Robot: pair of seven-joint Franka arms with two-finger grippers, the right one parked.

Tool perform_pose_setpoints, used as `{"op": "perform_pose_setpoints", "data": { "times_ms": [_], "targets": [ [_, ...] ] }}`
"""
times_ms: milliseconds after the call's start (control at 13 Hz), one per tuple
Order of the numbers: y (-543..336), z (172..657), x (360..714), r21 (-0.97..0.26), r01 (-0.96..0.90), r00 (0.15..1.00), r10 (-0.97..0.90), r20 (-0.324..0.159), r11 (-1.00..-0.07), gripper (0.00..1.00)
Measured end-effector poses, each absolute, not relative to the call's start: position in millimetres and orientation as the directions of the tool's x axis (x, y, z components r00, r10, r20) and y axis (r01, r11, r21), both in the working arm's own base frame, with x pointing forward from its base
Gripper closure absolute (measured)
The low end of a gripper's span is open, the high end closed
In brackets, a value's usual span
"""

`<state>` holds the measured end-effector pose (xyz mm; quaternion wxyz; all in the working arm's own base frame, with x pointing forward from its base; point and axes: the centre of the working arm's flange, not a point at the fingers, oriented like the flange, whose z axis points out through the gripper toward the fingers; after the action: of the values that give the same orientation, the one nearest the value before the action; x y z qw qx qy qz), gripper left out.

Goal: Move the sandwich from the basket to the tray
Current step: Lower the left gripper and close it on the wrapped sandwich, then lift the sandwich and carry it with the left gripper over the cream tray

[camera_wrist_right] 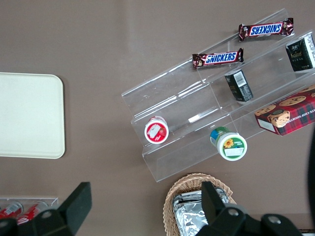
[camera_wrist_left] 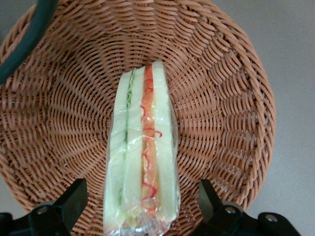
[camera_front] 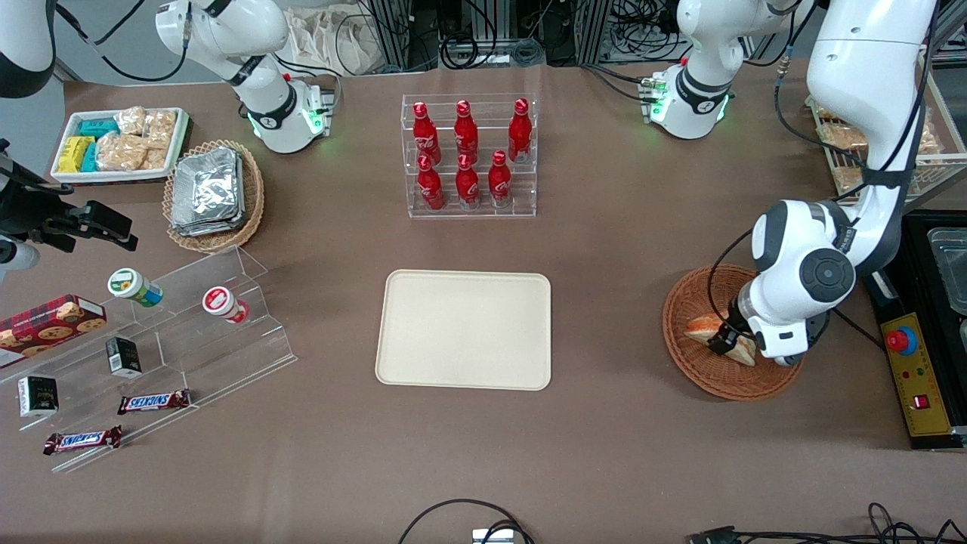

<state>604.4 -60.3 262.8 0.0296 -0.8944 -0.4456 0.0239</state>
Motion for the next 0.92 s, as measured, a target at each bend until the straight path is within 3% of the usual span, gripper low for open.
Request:
{"op": "perform_pose_setpoints", "data": {
  "times_ms": [231, 385, 615, 923],
  "targets": [
    [-60.4, 258.6, 605.6, -0.067, 0.804, 0.591, 0.807, -0.013, -0.590, 0.04],
    [-60.5, 257.8, 606.2, -0.063, 0.811, 0.582, 0.813, -0.011, -0.582, 0.22],
    [-60.4, 259.4, 607.4, -0.059, 0.812, 0.582, 0.813, -0.006, -0.581, 0.57],
    [-55.9, 304.0, 608.9, -0.154, 0.766, 0.637, 0.770, 0.046, -0.624, 0.70]
  ]
}}
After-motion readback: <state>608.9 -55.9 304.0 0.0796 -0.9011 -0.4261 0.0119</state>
